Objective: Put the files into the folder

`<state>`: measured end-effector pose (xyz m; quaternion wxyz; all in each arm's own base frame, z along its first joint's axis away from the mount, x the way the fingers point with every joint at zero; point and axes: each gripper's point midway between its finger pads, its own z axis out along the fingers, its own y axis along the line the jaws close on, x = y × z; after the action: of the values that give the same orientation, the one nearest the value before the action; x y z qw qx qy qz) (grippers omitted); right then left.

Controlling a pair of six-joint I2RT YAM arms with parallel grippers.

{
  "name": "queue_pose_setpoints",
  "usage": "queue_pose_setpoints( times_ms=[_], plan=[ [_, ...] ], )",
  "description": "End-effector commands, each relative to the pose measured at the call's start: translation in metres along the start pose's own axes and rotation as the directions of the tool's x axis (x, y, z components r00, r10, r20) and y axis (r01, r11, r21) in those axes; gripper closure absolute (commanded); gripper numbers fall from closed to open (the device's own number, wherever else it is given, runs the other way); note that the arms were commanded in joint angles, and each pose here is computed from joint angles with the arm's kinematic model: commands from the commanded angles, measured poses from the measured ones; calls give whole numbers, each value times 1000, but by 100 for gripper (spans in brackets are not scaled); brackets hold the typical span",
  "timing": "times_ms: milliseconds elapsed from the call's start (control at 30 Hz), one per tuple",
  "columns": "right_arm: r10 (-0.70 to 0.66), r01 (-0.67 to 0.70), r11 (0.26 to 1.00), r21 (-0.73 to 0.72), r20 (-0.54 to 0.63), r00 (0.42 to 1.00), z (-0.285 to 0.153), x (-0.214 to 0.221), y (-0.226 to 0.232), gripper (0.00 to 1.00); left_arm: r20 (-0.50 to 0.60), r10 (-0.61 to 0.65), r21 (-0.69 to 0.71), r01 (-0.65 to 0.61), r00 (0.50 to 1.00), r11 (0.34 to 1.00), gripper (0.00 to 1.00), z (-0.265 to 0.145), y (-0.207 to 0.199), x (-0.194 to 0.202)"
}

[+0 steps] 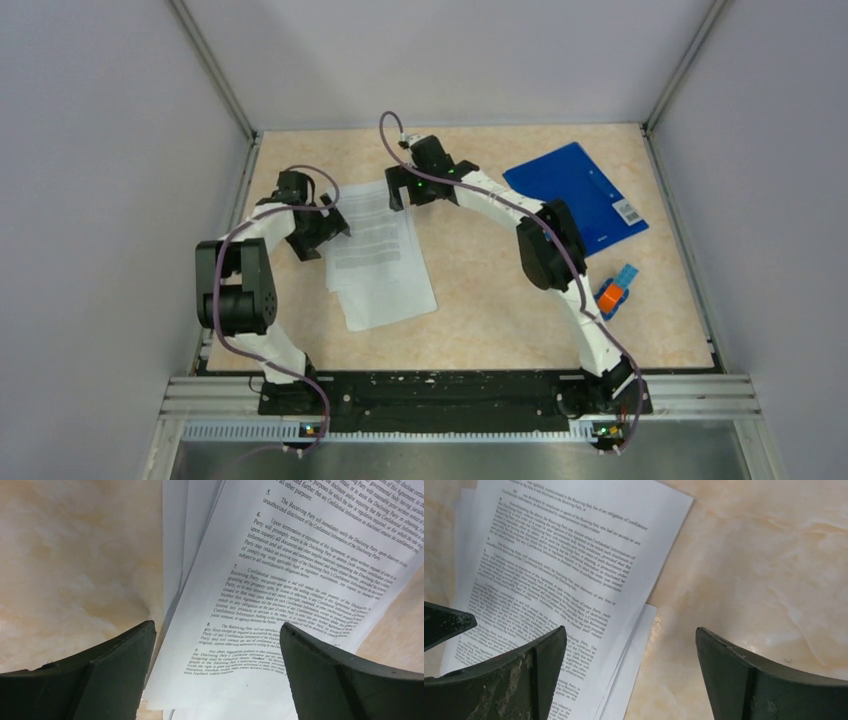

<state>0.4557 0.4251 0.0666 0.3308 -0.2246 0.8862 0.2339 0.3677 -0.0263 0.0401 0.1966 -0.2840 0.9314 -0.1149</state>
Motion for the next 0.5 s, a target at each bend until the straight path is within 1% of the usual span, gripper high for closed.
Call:
queue_pose_setpoints(
  times_ms=[0,100,233,333,467],
  plan=[
    [69,-74,996,49,102,992,-59,-44,4,1,61,5,-18,-4,998,1000,2,-27,1,-11],
    [138,-143,986,80,62,988,-66,-23,-5,1,67,20,-19,-18,998,1000,2,-30,1,-13],
    [205,-205,977,64,12,979,-67,11,-4,1,49,52,6,-53,997,999,2,-28,-4,-14],
    [230,-229,972,52,-18,973,-66,29,0,1,31,54,19,-55,998,998,2,-22,-7,-19],
    [238,-237,971,31,-43,970,-65,45,10,1,12,51,-1,-51,999,999,2,-10,-3,-23]
  ],
)
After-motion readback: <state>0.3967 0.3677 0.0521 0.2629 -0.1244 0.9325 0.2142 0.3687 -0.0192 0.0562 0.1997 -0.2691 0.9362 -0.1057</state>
